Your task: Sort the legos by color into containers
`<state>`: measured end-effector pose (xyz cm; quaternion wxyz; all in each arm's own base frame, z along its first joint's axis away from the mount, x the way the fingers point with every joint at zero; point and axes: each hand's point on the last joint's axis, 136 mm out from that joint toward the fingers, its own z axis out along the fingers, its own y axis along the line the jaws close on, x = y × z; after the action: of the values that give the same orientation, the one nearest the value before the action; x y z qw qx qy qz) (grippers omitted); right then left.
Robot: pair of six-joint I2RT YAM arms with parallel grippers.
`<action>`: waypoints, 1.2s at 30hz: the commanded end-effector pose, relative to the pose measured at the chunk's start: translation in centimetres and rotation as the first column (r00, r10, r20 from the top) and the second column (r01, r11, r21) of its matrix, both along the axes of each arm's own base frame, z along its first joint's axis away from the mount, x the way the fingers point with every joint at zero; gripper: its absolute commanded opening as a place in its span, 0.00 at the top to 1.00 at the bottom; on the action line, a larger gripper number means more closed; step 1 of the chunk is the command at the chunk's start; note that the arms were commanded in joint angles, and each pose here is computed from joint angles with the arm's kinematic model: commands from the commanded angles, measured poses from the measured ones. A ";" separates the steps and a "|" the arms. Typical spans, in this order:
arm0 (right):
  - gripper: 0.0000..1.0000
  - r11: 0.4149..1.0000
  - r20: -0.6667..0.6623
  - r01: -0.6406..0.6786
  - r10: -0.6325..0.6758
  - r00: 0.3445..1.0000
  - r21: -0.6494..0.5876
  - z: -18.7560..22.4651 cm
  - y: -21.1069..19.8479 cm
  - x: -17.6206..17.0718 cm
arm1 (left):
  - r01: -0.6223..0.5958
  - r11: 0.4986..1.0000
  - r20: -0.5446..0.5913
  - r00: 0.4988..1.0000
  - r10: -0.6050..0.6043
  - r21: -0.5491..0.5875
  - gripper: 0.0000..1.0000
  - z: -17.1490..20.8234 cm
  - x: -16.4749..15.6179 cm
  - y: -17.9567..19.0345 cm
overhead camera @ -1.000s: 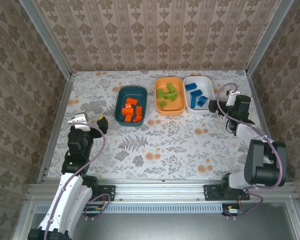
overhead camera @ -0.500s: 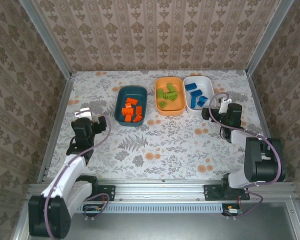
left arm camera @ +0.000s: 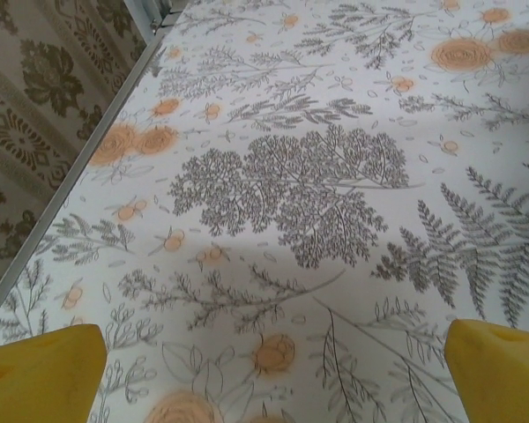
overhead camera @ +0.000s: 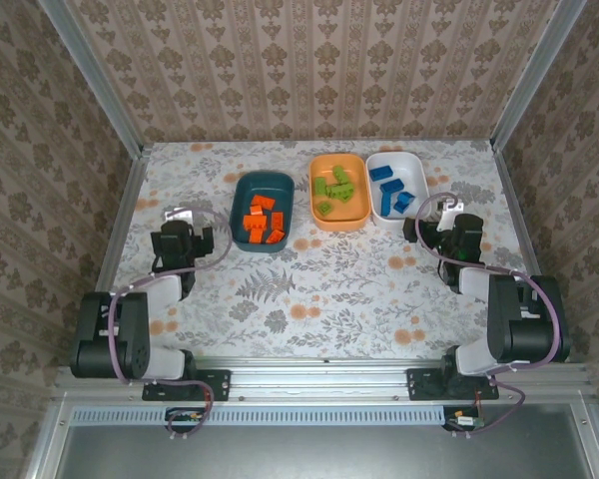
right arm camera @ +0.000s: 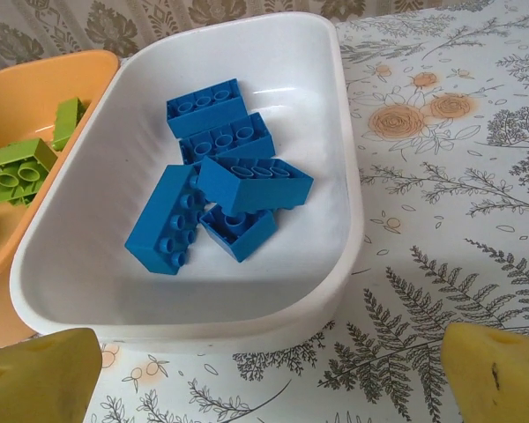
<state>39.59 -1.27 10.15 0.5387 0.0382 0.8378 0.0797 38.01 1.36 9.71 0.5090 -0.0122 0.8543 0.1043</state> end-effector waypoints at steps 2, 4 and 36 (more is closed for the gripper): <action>0.00 1.000 0.054 0.005 -0.005 0.999 -0.005 1.1 0.0 0.5 | 0.050 0.999 0.095 0.994 -0.051 0.014 0.00 1.7 2.1 -0.5; 0.00 1.000 0.055 0.006 -0.006 0.998 -0.006 1.1 0.0 0.5 | 0.072 0.997 0.101 0.992 -0.073 0.013 0.00 1.3 2.1 -0.8; 0.00 0.991 0.232 0.102 -0.080 0.969 -0.083 0.8 -0.1 -2.2 | 0.022 1.000 0.158 0.987 -0.022 0.005 0.00 0.0 1.4 0.1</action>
<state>37.03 -0.99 9.92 0.6158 0.0352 0.7865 0.0315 38.81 0.94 8.98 0.5680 0.0077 0.8169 0.0997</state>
